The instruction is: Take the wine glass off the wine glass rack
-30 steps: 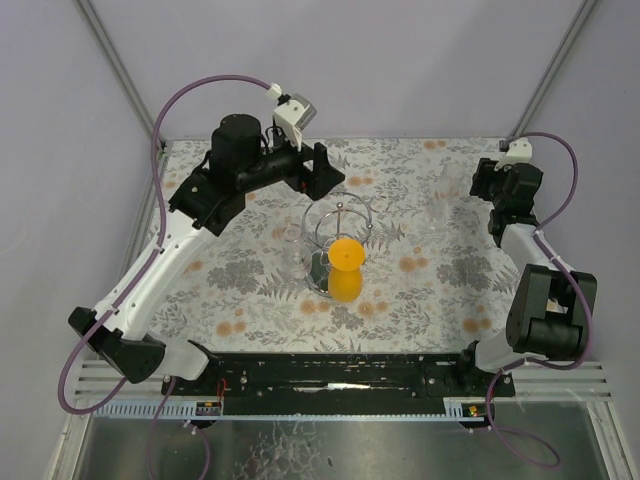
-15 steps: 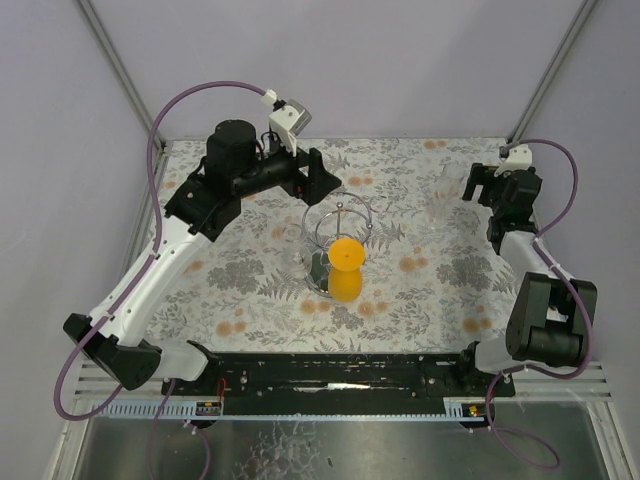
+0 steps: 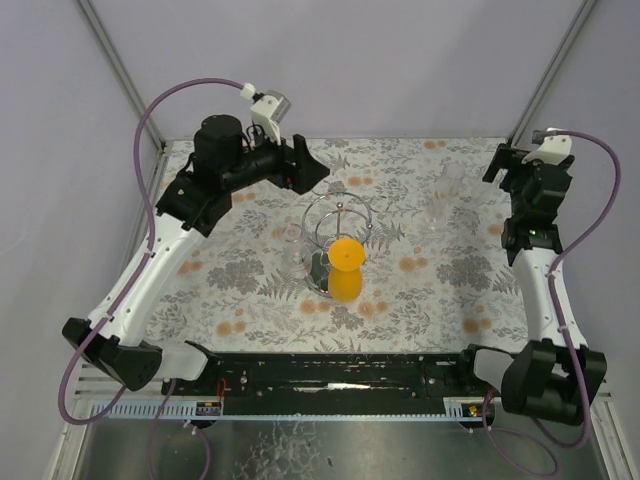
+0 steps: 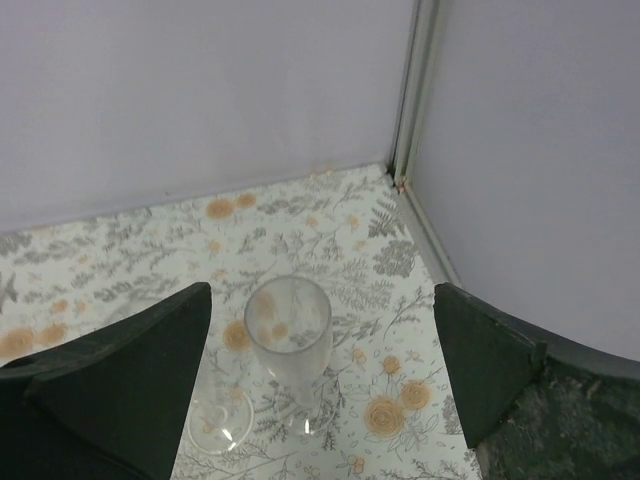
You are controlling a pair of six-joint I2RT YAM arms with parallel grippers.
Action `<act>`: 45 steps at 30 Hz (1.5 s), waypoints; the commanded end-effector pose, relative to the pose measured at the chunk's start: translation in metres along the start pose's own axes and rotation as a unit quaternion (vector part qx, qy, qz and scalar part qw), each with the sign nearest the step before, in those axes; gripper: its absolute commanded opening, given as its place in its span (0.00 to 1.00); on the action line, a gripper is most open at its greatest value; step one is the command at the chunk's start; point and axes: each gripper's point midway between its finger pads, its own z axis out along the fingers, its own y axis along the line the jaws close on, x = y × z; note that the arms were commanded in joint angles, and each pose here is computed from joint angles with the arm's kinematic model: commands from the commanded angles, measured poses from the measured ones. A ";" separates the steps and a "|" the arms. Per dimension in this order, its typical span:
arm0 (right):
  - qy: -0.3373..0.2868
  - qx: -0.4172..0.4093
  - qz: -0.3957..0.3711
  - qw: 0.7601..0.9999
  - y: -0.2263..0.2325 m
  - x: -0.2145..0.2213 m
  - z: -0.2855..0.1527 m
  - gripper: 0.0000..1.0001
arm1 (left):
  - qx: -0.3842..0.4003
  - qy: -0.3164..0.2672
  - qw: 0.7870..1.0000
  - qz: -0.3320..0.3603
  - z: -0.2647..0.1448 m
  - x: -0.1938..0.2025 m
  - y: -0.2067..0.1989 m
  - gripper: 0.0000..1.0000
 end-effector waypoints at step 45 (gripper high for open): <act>0.086 -0.129 0.076 0.985 0.049 -0.112 -0.114 0.98 | 0.030 0.064 0.845 -0.530 -0.073 0.138 0.059 0.47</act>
